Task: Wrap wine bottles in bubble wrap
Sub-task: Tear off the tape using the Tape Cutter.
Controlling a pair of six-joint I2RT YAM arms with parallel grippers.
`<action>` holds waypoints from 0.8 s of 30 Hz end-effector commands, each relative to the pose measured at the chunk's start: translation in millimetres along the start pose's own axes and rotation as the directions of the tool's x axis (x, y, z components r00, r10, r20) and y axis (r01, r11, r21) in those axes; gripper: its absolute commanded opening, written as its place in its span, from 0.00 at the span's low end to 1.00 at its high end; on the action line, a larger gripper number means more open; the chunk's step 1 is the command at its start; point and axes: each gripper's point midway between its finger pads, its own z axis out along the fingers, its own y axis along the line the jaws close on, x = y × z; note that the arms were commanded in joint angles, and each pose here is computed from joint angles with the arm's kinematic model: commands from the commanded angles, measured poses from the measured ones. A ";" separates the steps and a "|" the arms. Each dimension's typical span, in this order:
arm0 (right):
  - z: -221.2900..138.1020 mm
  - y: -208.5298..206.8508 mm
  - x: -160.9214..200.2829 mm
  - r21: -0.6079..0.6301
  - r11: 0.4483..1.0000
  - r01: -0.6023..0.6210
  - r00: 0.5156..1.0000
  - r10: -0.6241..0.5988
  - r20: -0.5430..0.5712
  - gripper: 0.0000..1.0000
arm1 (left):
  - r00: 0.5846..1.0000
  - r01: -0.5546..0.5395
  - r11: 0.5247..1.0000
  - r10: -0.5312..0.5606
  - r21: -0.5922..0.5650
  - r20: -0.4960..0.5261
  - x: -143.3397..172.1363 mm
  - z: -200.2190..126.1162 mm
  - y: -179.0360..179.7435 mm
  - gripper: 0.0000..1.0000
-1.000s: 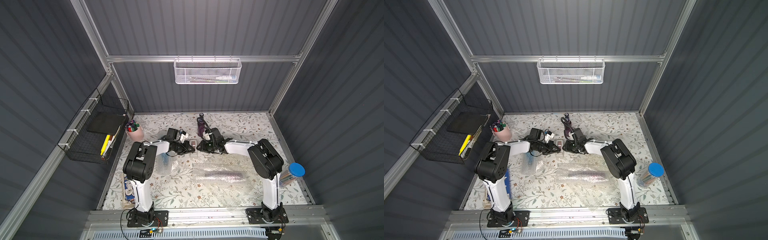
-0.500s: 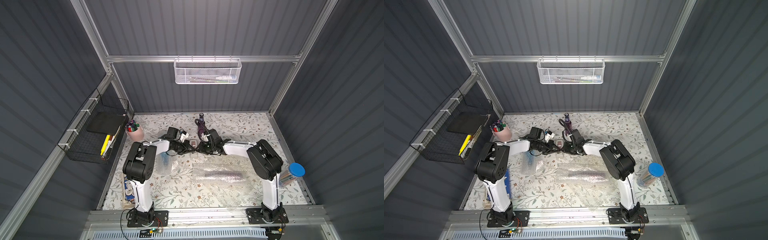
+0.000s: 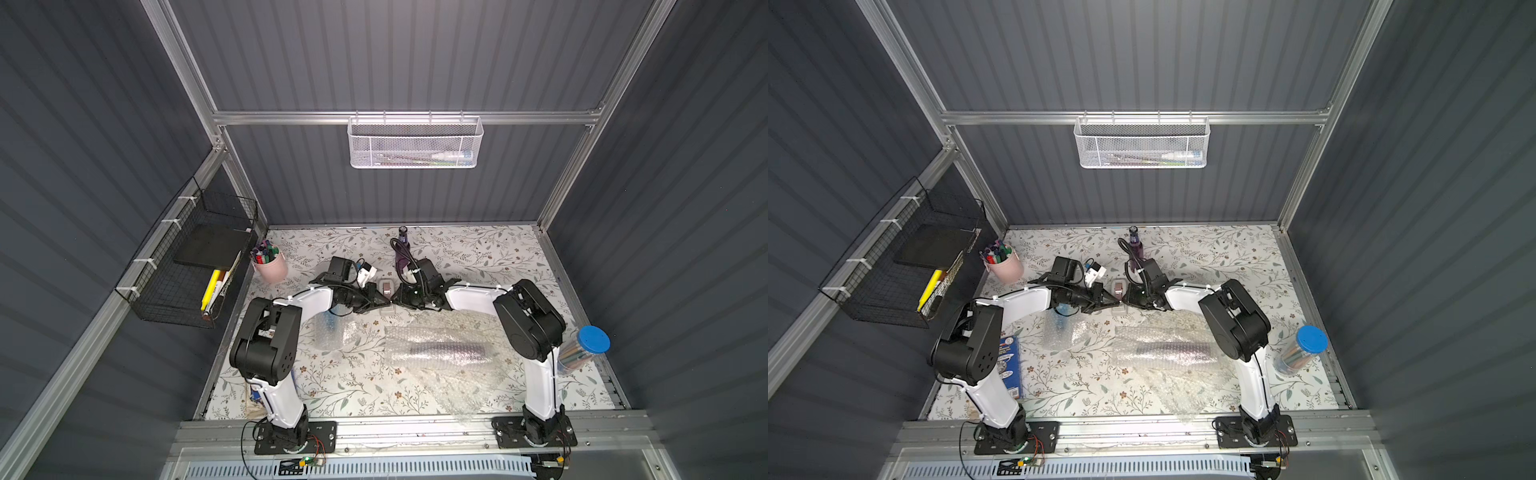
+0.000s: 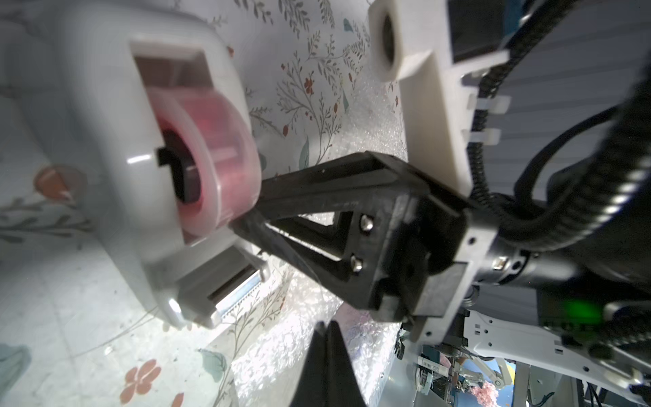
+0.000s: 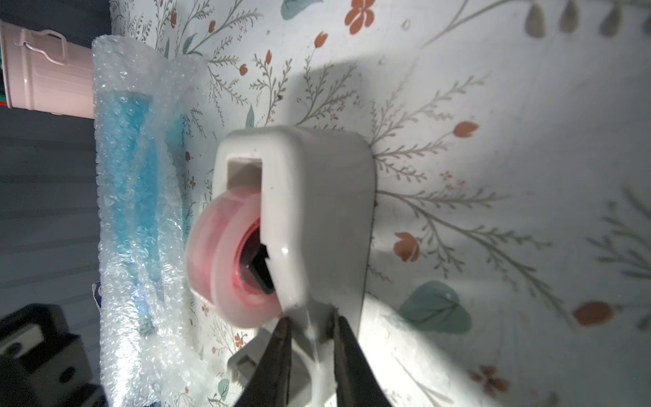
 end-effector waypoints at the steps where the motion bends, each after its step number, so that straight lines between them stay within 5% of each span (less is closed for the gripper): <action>1: 8.5 -29.8 16.7 0.102 0.994 -0.045 0.999 0.047 -0.025 0.23 | 0.996 0.044 0.998 -0.041 0.036 -0.075 28.5 10.2 -4.3 0.00; 19: 4.0 -36.4 22.4 0.124 0.992 -0.039 0.999 0.042 -0.022 0.23 | 0.986 0.091 0.984 -0.111 -0.155 -0.128 65.8 29.9 68.2 0.00; 24: 2.1 -37.0 21.2 0.131 0.991 -0.033 0.999 0.035 -0.017 0.23 | 0.986 0.058 0.942 -0.106 -0.331 -0.127 70.7 27.4 107.1 0.00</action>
